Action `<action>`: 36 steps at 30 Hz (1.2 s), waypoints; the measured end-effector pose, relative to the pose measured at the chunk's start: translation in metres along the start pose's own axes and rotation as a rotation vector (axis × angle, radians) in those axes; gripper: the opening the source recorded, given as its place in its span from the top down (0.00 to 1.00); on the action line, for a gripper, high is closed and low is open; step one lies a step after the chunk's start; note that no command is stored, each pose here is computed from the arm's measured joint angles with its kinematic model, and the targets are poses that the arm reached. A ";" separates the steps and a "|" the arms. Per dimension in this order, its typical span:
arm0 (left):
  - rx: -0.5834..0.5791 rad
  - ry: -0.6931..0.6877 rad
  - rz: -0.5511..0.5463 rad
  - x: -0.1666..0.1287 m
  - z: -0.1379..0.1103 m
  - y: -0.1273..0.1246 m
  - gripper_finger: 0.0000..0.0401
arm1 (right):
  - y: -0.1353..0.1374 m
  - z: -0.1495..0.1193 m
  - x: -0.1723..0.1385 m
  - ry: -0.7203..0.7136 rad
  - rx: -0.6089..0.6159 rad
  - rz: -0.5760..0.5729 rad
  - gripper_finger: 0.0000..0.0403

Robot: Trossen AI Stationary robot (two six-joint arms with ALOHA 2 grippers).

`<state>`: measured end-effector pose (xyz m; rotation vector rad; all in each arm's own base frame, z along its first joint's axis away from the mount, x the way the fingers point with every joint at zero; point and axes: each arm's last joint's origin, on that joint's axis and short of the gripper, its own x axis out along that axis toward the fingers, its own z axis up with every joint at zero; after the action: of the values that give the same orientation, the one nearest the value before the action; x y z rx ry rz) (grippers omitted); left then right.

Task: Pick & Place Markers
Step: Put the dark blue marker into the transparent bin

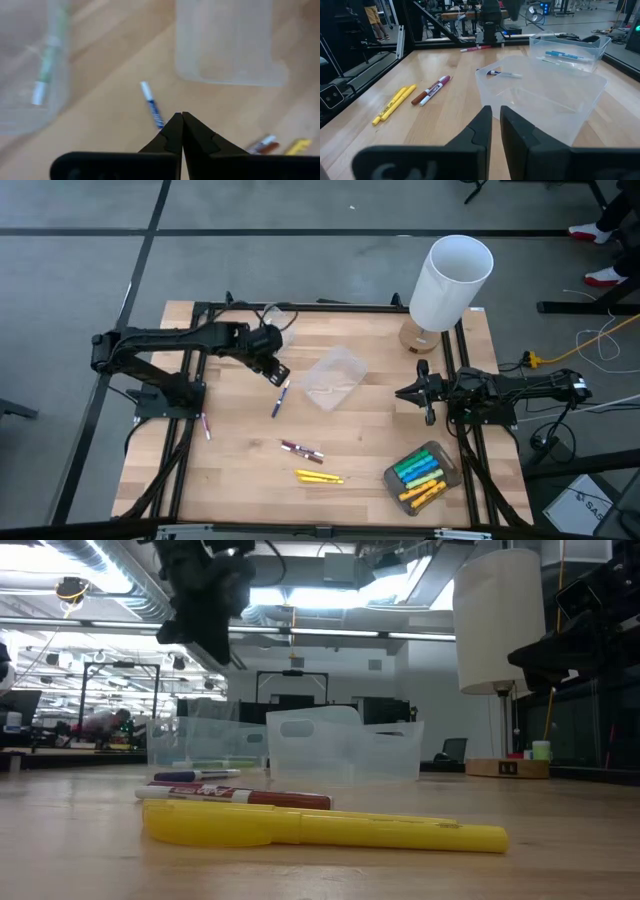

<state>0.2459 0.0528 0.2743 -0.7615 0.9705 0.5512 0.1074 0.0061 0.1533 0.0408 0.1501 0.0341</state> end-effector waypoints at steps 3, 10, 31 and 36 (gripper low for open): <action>-0.015 -0.005 -0.031 0.000 -0.009 -0.014 0.99 | 0.000 0.000 0.000 0.000 0.000 0.000 0.90; -0.106 -0.035 -0.028 -0.001 -0.030 -0.035 0.99 | 0.000 0.000 0.000 0.000 0.000 0.000 0.90; -0.150 0.051 0.148 0.064 -0.057 -0.061 0.99 | 0.000 0.000 0.000 0.000 0.000 0.000 0.90; -0.135 0.069 0.183 0.072 -0.059 -0.060 0.98 | 0.000 0.000 0.000 0.000 0.000 0.000 0.90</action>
<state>0.2919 -0.0244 0.2097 -0.8207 1.0817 0.7598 0.1074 0.0061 0.1534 0.0408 0.1497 0.0341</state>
